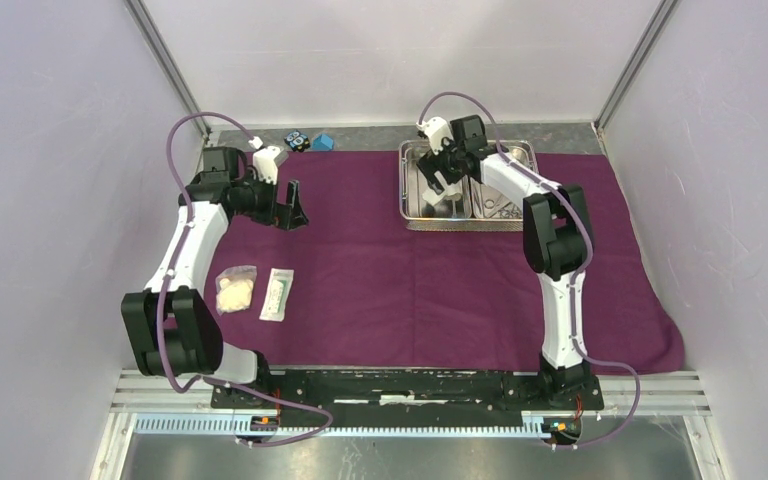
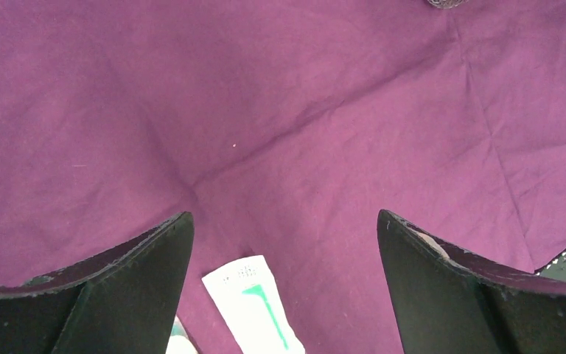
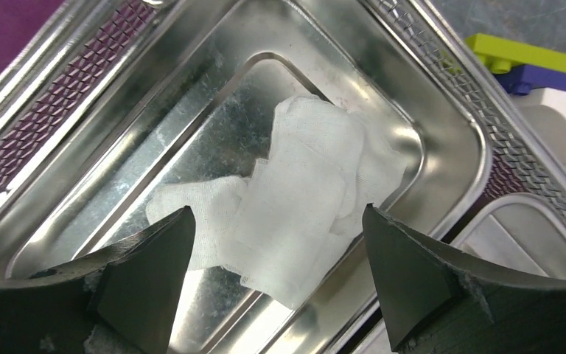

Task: Open and lay out the surgical kit
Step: Pick up the medical item from the container.

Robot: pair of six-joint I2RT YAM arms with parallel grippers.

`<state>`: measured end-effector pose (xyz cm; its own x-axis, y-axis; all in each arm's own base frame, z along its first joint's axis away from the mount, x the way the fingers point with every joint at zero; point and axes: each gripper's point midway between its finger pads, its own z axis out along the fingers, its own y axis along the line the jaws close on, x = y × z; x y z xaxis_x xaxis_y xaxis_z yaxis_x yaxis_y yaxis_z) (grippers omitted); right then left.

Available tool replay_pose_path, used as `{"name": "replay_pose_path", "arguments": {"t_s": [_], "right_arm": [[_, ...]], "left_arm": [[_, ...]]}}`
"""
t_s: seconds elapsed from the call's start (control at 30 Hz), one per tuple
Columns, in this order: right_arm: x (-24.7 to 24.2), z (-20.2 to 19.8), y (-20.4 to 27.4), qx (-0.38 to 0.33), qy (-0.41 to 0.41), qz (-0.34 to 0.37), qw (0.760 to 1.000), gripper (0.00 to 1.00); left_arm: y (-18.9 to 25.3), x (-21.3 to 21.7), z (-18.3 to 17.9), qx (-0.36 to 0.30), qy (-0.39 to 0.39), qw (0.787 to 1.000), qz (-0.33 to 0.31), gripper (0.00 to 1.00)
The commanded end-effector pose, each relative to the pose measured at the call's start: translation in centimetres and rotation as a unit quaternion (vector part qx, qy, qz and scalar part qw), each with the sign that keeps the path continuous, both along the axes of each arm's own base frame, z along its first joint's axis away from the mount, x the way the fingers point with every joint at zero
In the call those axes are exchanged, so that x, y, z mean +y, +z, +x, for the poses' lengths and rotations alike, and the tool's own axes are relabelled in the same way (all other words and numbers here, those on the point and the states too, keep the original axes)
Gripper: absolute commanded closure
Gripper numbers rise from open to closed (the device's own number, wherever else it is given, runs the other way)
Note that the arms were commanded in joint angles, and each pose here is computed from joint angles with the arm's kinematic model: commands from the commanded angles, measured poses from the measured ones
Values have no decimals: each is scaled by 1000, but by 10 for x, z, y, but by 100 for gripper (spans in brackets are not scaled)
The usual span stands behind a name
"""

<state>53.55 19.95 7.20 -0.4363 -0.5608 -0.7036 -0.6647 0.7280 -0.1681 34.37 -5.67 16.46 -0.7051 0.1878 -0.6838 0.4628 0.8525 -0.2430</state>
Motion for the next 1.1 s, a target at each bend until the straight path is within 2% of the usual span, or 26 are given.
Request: {"name": "replay_pose_path", "arguments": {"t_s": [0.0,0.33,0.53,0.87,1.07], "right_arm": [[-2,14,6,-12,-9,-8,1000,8],[-5,8,-21,21,-14,-19,1000,6],[-7,-3,-39,47,-9,-23,999,10],[-7,-14,-55,88,3,9,996,22],[-8,-19,-64,111,9,31,993,36]], "left_arm": [[15,-8,9,-27,1,1000,-16,0],[14,-9,6,-32,-2,999,-10,0],[20,-9,5,-47,-4,999,-5,0],[27,-8,1,-59,-4,998,-2,0],[29,-9,0,-63,-5,998,-2,0]]}}
